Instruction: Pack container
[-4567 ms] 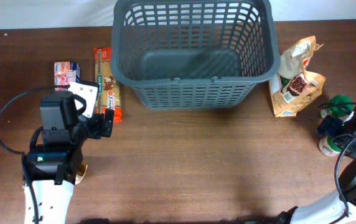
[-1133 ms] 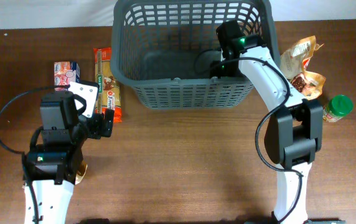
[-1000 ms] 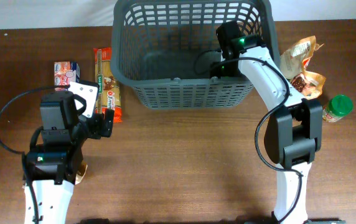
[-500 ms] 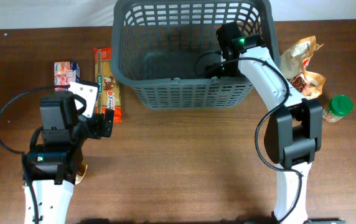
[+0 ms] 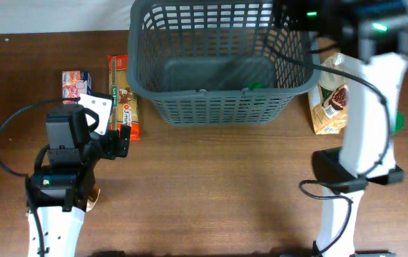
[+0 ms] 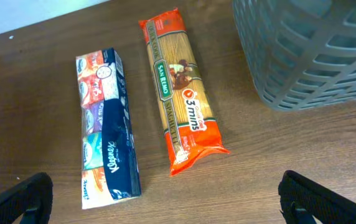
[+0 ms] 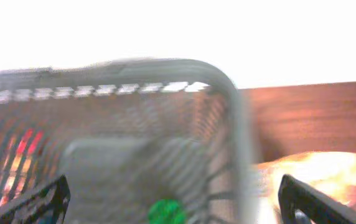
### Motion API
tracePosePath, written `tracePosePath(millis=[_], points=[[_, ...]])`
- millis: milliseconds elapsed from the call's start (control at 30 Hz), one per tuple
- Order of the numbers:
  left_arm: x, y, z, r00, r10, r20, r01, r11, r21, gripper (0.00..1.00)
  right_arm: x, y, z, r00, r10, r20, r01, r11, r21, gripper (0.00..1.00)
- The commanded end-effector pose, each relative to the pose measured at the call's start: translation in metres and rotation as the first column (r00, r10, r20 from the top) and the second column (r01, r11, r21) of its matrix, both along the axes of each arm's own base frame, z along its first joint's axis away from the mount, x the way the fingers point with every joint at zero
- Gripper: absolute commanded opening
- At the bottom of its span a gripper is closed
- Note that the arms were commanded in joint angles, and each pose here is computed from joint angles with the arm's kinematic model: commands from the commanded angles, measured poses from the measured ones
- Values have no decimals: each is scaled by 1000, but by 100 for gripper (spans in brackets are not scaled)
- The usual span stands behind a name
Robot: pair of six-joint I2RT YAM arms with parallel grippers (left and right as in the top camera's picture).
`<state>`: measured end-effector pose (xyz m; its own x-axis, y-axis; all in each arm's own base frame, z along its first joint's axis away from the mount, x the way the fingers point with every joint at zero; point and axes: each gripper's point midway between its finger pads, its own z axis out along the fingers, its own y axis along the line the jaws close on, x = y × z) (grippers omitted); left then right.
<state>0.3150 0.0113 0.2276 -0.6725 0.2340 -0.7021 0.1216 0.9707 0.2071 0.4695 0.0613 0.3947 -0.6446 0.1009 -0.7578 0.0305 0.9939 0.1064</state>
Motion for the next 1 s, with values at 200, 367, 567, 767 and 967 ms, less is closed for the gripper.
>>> tracePosePath(millis=[200,367,567,767,967], points=[[1,3,5,1000,4,10,-5,1000,16,99,-64,-197,26,850,-526,18,526,850,3,99],[1,3,5,1000,5,10,-5,1000,17,99,-83,-251,10,795,-603,-69,607,787,114,98],[1,3,5,1000,5,10,-5,1000,17,99,-105,-290,-58,685,-656,-318,706,706,63,99],[1,3,5,1000,5,10,-5,1000,17,99,-120,-310,-116,519,-718,-464,792,608,-55,99],[1,3,5,1000,5,10,-5,1000,17,99,-126,-321,-151,430,-729,-532,837,543,-67,99]])
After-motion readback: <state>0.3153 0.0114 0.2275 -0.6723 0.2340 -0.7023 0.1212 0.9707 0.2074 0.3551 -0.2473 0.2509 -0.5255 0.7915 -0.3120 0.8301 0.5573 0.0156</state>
